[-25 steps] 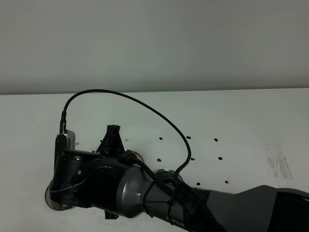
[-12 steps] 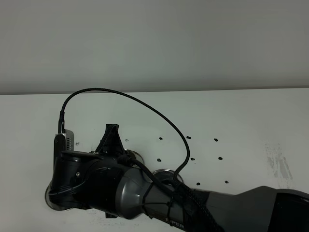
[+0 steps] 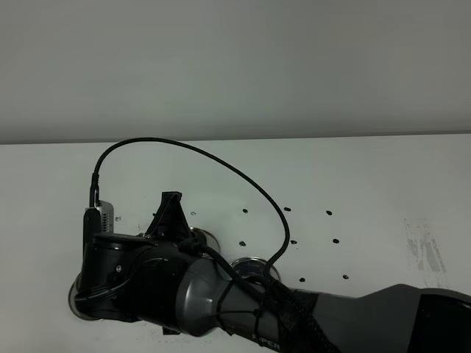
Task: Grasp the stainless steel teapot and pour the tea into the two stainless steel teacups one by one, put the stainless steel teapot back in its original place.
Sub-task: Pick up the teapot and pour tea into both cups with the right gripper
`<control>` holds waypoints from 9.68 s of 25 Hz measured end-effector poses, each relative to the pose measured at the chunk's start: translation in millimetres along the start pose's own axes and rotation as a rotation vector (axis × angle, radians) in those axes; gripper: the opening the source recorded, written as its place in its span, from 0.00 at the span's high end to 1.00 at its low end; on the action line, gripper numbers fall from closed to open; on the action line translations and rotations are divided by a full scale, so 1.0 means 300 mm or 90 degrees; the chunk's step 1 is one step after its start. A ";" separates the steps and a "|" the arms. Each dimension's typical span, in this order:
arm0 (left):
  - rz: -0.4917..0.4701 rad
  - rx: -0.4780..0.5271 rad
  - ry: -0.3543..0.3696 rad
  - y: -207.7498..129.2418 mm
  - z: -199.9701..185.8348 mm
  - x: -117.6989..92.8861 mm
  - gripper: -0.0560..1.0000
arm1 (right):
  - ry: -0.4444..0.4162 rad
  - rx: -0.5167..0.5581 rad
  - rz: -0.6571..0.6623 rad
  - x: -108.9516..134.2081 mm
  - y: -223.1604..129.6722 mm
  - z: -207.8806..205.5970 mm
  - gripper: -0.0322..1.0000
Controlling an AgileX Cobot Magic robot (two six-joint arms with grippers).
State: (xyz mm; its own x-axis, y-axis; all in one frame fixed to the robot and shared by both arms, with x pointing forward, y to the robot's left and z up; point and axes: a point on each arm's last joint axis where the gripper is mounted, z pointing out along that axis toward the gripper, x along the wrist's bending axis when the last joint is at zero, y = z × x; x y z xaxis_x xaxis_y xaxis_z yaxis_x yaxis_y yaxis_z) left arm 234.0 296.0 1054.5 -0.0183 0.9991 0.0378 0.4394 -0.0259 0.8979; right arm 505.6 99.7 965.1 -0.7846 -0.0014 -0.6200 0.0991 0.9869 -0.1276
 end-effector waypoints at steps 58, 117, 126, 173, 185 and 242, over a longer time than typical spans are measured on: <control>0.000 0.000 0.000 0.000 0.000 0.000 0.37 | -0.010 -0.003 -0.009 0.008 0.007 -0.010 0.77; 0.000 0.000 0.000 0.000 0.000 0.000 0.37 | 0.002 -0.017 -0.004 0.021 0.027 -0.023 0.77; 0.000 0.000 0.000 0.000 0.000 0.000 0.37 | 0.042 -0.078 0.091 -0.043 -0.006 -0.153 0.77; -0.001 0.000 0.000 0.000 0.000 0.000 0.37 | 0.307 -0.102 0.330 0.077 -0.053 -0.038 0.77; -0.001 0.000 0.000 0.000 0.000 0.000 0.37 | 0.326 -0.102 0.323 0.108 -0.033 -0.002 0.77; -0.001 0.000 0.000 0.000 0.000 0.000 0.37 | 0.259 -0.061 0.346 -0.198 -0.385 0.081 0.77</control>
State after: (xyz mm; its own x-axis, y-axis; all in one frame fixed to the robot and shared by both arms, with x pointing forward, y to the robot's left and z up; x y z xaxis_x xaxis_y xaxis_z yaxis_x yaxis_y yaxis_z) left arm 234.0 296.0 1054.5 -0.0187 0.9991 0.0369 0.4395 -0.0250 0.8979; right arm 555.5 -18.3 998.0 -0.8081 0.5404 -0.2344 0.5038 0.8403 0.2003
